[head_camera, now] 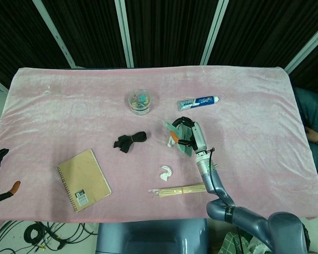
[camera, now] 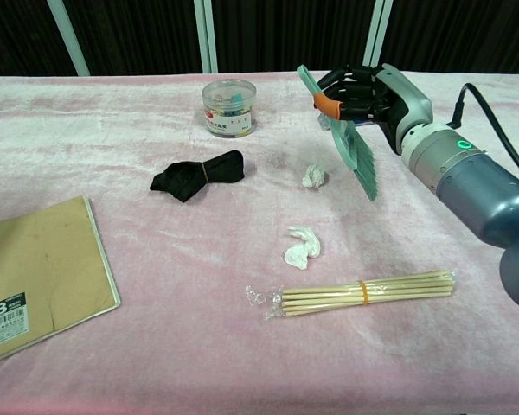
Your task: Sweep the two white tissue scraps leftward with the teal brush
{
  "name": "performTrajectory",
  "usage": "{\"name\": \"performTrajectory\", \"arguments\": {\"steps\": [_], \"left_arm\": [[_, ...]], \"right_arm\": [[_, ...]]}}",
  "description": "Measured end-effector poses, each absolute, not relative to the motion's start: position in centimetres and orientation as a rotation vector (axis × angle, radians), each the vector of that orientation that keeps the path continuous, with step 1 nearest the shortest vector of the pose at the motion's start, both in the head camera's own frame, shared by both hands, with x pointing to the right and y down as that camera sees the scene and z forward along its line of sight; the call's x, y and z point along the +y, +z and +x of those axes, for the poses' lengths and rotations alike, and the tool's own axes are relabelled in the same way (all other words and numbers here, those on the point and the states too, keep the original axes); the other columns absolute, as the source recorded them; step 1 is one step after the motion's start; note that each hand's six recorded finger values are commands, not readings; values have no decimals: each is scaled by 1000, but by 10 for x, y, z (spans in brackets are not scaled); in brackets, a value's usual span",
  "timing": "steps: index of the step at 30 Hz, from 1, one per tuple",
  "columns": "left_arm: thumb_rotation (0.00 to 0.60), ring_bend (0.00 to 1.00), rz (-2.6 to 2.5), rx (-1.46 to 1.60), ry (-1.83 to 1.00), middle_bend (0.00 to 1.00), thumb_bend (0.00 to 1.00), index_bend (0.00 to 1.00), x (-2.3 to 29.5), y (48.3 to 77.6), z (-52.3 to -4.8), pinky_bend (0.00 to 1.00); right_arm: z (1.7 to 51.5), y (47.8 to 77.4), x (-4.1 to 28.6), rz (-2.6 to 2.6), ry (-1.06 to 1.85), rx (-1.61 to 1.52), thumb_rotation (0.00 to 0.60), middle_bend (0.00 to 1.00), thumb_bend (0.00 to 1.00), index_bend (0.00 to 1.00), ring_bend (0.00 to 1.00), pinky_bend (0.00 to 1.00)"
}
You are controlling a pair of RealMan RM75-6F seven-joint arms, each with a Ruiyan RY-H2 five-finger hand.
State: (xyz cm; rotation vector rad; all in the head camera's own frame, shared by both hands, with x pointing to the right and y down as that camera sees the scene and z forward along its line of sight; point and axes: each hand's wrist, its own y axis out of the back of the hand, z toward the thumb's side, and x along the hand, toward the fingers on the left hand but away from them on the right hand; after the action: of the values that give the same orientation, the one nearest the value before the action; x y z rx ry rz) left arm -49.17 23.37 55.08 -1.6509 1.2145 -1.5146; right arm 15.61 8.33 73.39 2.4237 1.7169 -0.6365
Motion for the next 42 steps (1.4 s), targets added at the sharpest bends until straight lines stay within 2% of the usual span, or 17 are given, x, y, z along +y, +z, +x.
{"name": "performTrajectory", "arguments": {"steps": [17,29,36,42], "left_arm": [[600,0,-1655,1218,-1515,87,294,80,234,551,-492,18],[600,0,-1658,1220,-1518,87,294,82,233,551,-492,18],[600,0,-1664,1218,-1521,87,294,83,233,552,-492,20],[600,0,-1665,1214,-1522,87,294,83,233,552,-492,20]], "right_arm": [[134,739,91,2362,-565,1632,600,609,440,711,307,119],[104,735,113,2361,-468,1458,600,609,447,710,308,124],[87,707,122,2340,-278,1333,600,609,448,710,313,124],[97,681,115,2380,-184,1323,600,609,448,710,314,124]]}}
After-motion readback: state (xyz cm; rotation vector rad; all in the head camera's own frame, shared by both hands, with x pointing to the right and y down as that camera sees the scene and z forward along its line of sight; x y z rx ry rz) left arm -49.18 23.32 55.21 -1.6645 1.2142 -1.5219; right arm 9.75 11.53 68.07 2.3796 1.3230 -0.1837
